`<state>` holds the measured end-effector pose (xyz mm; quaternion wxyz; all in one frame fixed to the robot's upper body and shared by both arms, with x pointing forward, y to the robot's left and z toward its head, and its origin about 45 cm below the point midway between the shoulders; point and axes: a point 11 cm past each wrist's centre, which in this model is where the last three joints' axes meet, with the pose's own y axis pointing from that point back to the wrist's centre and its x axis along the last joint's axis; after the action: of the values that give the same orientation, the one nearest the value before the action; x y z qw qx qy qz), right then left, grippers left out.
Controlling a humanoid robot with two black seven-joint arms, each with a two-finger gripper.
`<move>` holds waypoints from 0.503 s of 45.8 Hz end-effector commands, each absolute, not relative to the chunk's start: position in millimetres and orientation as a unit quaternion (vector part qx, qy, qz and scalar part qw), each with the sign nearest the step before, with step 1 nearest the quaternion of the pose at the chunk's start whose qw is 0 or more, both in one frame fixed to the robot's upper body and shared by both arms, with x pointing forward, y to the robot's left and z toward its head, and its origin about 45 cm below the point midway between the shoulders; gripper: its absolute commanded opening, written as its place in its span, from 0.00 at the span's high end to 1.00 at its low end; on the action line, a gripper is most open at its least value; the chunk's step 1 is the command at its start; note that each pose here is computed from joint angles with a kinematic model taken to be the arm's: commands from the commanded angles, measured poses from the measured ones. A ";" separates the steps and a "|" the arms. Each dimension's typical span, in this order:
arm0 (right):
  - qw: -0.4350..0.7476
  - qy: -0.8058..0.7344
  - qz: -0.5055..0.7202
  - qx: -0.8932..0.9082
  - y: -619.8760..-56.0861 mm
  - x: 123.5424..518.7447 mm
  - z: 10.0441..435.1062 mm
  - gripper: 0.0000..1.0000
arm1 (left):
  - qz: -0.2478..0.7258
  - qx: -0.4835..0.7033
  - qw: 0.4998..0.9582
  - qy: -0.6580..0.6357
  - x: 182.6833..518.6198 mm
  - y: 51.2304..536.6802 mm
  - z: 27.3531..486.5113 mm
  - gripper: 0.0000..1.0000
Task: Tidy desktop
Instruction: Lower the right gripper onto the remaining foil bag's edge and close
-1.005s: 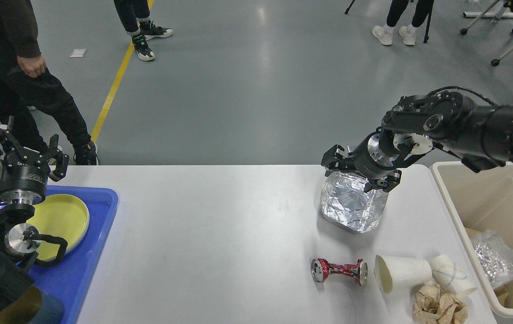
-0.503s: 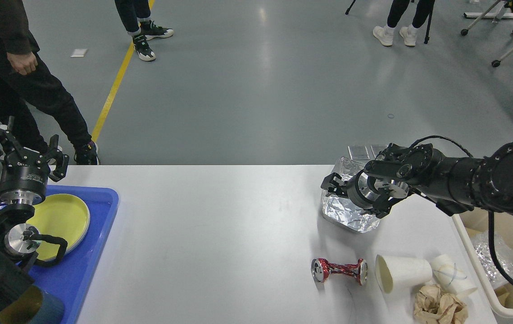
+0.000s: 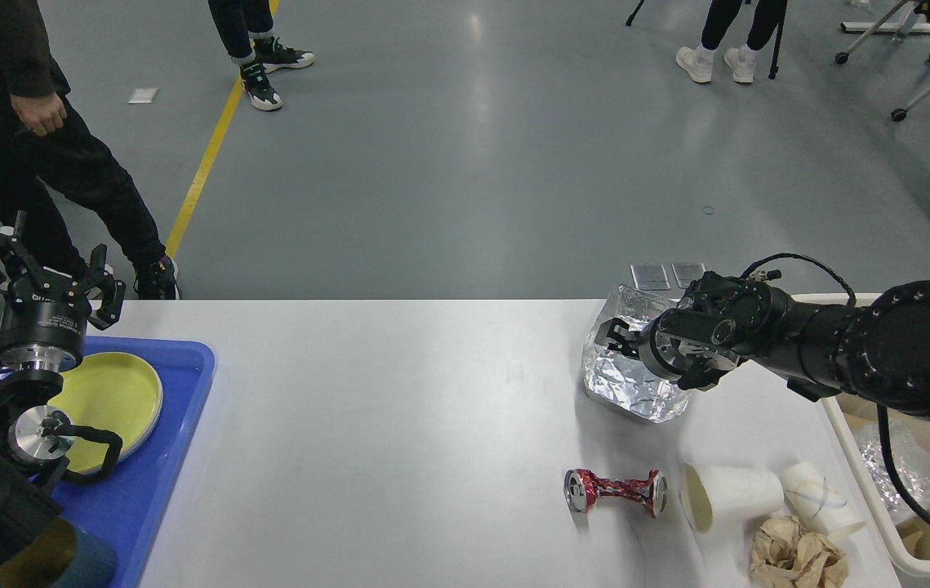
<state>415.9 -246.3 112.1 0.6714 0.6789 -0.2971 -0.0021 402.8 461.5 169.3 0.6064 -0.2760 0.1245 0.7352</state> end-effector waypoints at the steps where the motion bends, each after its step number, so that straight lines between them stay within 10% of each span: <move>1: 0.684 -0.295 -0.002 0.667 -261.2 412.3 108.4 0.00 | 0.735 -0.276 0.606 0.124 402.9 461.4 169.4 0.04; 23: 0.696 -0.360 -0.025 0.621 -313.7 386.6 73.9 0.00 | 0.735 -0.277 0.606 0.124 402.9 461.6 169.5 0.04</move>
<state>395.3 -303.3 86.0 0.6931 0.6386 -0.3332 -0.0276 402.8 461.5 169.3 0.6063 -0.2762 0.1245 0.7353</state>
